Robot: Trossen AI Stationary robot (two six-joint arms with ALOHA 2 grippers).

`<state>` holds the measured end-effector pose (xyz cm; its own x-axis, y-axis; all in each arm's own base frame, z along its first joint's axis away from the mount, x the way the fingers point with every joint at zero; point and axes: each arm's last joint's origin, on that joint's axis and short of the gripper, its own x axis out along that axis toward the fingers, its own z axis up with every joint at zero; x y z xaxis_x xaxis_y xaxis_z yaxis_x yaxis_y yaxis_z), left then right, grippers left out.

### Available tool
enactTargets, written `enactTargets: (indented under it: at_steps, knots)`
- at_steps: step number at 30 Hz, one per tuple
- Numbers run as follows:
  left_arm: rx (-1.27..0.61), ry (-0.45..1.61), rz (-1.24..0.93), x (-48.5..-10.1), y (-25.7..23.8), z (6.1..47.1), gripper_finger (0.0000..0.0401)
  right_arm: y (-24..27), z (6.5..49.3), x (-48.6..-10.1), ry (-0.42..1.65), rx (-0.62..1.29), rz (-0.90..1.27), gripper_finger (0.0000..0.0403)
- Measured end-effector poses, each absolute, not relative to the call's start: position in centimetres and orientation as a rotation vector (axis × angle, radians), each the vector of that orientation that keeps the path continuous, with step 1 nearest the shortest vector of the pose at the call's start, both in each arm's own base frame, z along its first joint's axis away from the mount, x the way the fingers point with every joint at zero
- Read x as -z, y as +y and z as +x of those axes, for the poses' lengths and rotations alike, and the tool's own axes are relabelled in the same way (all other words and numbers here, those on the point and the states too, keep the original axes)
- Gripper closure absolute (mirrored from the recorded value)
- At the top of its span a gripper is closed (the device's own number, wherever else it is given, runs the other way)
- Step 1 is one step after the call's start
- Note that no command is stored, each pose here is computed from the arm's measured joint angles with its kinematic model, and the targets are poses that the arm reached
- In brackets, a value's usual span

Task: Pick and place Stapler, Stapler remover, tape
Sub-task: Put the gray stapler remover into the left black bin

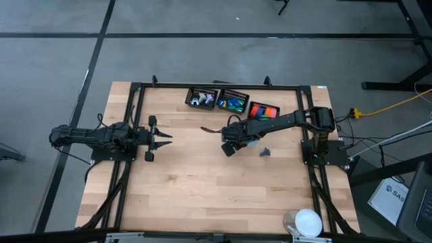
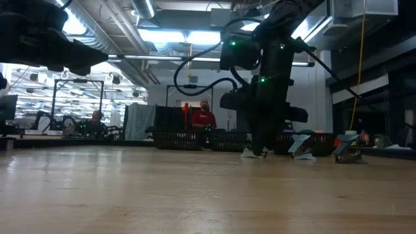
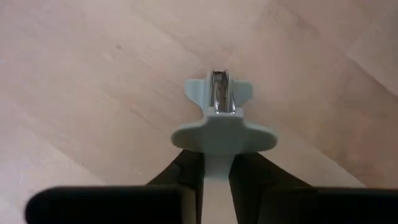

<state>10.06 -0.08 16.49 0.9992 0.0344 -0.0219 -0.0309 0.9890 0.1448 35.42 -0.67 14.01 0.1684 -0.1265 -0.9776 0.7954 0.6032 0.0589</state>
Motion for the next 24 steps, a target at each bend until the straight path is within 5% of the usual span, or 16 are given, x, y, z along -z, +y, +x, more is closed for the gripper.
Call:
enactTargets:
  at_steps: [24]
  knots:
    - [-0.033, 0.024, 0.145, -16.5, -0.1, 10.1, 0.0310, -5.1, 40.3, -24.3, 1.031, 0.547, 0.550, 0.0352]
